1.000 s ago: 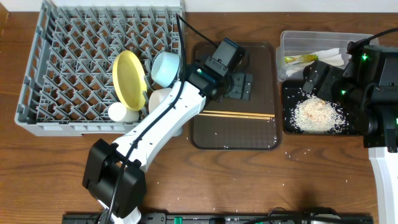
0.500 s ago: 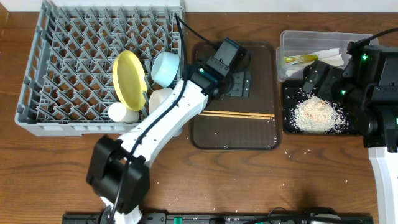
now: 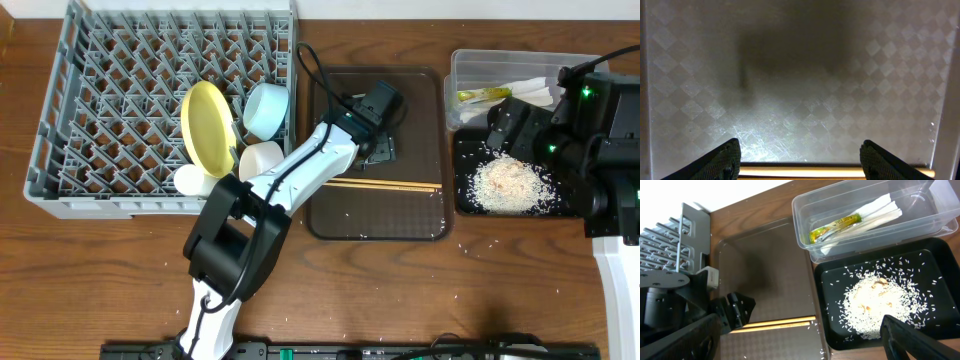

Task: Sort waste into correct bins and load items into the dishwasher
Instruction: 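Lower the left gripper onto the wooden chopsticks and grasp one, then carry the chopstick left and drop it into the dish rack, then return the left gripper to the tray and grasp the second chopstick, then carry the second chopstick left and place it into the dish rack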

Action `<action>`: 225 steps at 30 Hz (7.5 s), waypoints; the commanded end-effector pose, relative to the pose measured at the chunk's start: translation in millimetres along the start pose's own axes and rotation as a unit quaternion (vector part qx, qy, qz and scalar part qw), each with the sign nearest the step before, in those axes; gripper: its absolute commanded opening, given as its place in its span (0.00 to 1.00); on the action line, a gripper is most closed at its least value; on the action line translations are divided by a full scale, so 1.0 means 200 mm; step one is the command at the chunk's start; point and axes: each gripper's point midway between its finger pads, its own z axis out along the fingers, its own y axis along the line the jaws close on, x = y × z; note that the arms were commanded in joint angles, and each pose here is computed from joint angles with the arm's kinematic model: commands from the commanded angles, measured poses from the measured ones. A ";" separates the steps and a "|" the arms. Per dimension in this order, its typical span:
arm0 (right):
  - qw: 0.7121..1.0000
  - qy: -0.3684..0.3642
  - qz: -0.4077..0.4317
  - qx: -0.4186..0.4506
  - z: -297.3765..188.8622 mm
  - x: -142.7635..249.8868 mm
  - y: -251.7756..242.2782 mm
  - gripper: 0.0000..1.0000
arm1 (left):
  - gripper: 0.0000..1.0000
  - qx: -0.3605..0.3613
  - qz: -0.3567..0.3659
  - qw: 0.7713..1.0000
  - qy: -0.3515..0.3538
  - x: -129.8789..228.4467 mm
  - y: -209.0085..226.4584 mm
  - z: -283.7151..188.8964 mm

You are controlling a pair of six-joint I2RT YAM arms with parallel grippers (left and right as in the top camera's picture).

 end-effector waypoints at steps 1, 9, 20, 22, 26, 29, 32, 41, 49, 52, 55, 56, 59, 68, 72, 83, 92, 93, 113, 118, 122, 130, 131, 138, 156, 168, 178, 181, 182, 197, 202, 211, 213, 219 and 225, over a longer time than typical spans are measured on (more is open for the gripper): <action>1.000 -0.007 0.008 0.007 -0.01 -0.02 -0.01 0.99 | 0.78 -0.012 -0.014 1.000 -0.009 -0.03 0.02 0.03; 1.000 -0.007 0.008 0.007 -0.01 -0.02 -0.01 0.99 | 0.78 -0.015 0.330 0.944 0.010 0.04 -0.01 0.04; 1.000 -0.007 0.008 0.007 -0.01 -0.02 -0.01 0.99 | 0.82 0.006 0.571 0.819 0.058 0.18 0.04 0.07; 1.000 -0.007 0.008 0.007 -0.01 -0.02 -0.01 0.99 | 0.82 0.022 0.588 0.806 0.065 0.21 0.03 0.07; 1.000 -0.007 0.008 0.007 -0.01 -0.02 -0.01 0.99 | 0.82 0.024 0.599 0.798 0.058 0.21 0.03 0.09; 1.000 -0.007 0.008 0.007 -0.01 -0.02 -0.01 0.99 | 0.82 0.025 0.599 0.799 0.048 0.19 0.02 0.12; 1.000 -0.007 0.008 0.007 -0.01 -0.02 -0.01 0.99 | 0.82 0.026 0.600 0.799 0.035 0.17 0.00 0.14; 1.000 -0.007 0.008 0.007 -0.01 -0.02 -0.01 0.99 | 0.82 0.026 0.601 0.798 0.037 0.18 0.00 0.19; 1.000 -0.007 0.008 0.007 -0.01 -0.02 -0.01 0.99 | 0.82 0.031 0.602 0.797 0.041 0.19 0.00 0.20; 1.000 -0.007 0.008 0.007 -0.01 -0.02 -0.01 0.99 | 0.81 0.039 0.601 0.796 0.053 0.23 0.01 0.23; 1.000 -0.007 0.008 0.007 -0.01 -0.02 -0.01 0.99 | 0.75 0.041 0.601 0.795 0.070 0.28 0.03 0.28; 1.000 -0.007 0.008 0.007 -0.01 -0.02 -0.01 0.99 | 0.70 0.040 0.601 0.794 0.074 0.29 0.04 0.29; 1.000 -0.007 0.008 0.007 -0.01 -0.02 -0.01 0.99 | 0.57 0.040 0.603 0.793 0.082 0.31 0.04 0.32; 1.000 -0.007 0.008 0.007 -0.01 -0.02 -0.01 0.99 | 0.25 0.040 0.598 0.797 0.076 0.30 0.03 0.32; 1.000 -0.007 0.008 0.007 -0.01 -0.02 -0.01 0.99 | 0.11 0.039 0.569 0.818 0.067 0.28 0.02 0.33; 1.000 -0.007 0.008 0.007 -0.01 -0.02 -0.01 0.99 | 0.08 0.027 0.392 0.919 0.030 0.07 0.07 0.32; 1.000 -0.007 0.008 0.007 -0.01 -0.02 -0.01 0.99 | 0.08 0.038 0.297 0.951 -0.070 -0.34 0.10 -0.10; 1.000 -0.007 0.008 0.007 -0.01 -0.02 -0.01 0.99 | 0.08 0.039 0.288 0.953 -0.082 -0.38 0.11 -0.16; 1.000 -0.007 0.008 0.007 -0.01 -0.02 -0.01 0.99 | 0.08 -0.143 0.112 0.954 -0.239 -0.86 0.94 -0.93; 1.000 -0.007 0.008 0.007 -0.01 -0.02 -0.01 0.99 | 0.08 -0.167 0.119 0.956 -0.211 -0.91 1.08 -0.73; 1.000 -0.007 0.008 0.007 -0.01 -0.02 -0.01 0.99 | 0.08 -0.179 0.152 0.955 -0.183 -0.92 1.12 -0.55; 1.000 -0.007 0.008 0.007 -0.01 -0.02 -0.01 0.99 | 0.52 -0.180 0.152 0.955 -0.178 -0.92 1.13 -0.52; 1.000 -0.007 0.008 0.007 -0.01 -0.02 -0.01 0.99 | 0.53 -0.178 0.149 0.955 -0.184 -0.92 1.12 -0.54; 1.000 -0.007 0.008 0.007 -0.01 -0.02 -0.01 0.99 | 0.53 -0.129 0.169 0.955 -0.209 -0.85 0.91 -0.81; 1.000 -0.007 0.008 0.007 -0.01 -0.02 -0.01 0.99 | 0.46 0.080 0.310 0.946 0.054 0.20 0.18 -0.56; 1.000 -0.007 0.008 0.007 -0.01 -0.02 -0.01 0.99 | 0.47 0.047 0.395 0.913 0.087 0.49 0.01 -0.12; 1.000 -0.007 0.008 0.007 -0.01 -0.02 -0.01 0.99 | 0.54 0.005 0.407 0.908 0.101 0.54 0.06 0.12; 1.000 -0.007 0.008 0.007 -0.01 -0.02 -0.01 0.99 | 0.54 0.007 0.407 0.908 0.096 0.53 0.05 0.12; 1.000 -0.007 0.008 0.007 -0.01 -0.02 -0.01 0.99 | 0.55 0.007 0.407 0.908 0.096 0.53 0.05 0.12; 1.000 -0.007 0.008 0.007 -0.01 -0.02 -0.01 0.99 | 0.08 0.022 0.402 0.910 0.101 0.53 0.04 0.11; 1.000 -0.007 0.008 0.007 -0.01 -0.02 -0.01 0.99 | 0.08 0.030 0.378 0.923 0.063 0.33 0.02 -0.07; 1.000 -0.007 0.008 0.007 -0.01 -0.02 -0.01 0.99 | 0.08 0.051 0.280 0.948 -0.143 -0.33 0.15 -0.71; 1.000 -0.007 0.008 0.007 -0.01 -0.02 -0.01 0.99 | 0.07 0.049 0.258 0.948 -0.182 -0.44 0.23 -0.81; 1.000 -0.007 0.008 0.007 -0.01 -0.02 -0.01 0.99 | 0.07 -0.041 0.197 0.949 -0.243 -0.70 0.57 -0.90; 1.000 -0.007 0.008 0.007 -0.01 -0.02 -0.01 0.99 | 0.08 -0.098 0.218 0.936 -0.257 -0.88 0.78 -0.77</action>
